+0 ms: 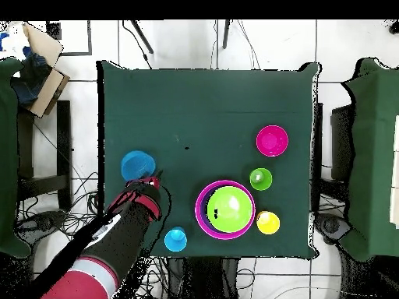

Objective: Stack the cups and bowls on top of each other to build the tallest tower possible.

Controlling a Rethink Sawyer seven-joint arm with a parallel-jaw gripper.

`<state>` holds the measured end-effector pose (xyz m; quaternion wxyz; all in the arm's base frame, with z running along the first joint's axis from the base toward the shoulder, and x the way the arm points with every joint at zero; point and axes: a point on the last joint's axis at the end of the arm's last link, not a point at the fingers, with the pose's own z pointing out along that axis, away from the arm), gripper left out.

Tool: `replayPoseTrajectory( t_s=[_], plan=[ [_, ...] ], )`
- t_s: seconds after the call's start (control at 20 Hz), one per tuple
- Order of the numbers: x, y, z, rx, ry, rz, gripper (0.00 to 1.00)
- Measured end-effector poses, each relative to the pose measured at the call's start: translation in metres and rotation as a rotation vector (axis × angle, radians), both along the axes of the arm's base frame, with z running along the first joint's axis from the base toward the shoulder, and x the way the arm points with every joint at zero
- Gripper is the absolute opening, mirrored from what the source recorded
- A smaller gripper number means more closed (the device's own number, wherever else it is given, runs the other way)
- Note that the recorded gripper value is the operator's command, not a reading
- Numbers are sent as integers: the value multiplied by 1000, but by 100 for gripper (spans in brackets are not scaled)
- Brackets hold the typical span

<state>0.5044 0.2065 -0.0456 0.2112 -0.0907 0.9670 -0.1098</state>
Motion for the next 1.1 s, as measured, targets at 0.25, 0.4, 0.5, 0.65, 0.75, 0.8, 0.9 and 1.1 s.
replayPoseTrajectory(
  t_s=[0.25,0.4,0.5,0.65,0.75,0.8,0.9,1.1],
  plan=[
    [19,6,21,36,-42,-42,100],
    [27,9,30,54,-53,-64,100],
    [34,12,38,68,-56,-86,100],
    [42,14,47,79,-51,-122,100],
    [46,15,54,83,-44,-148,100],
    [47,14,55,84,-44,-154,100],
    [50,14,59,88,-44,-166,100],
    [51,14,58,92,-39,-173,100]
  ],
)
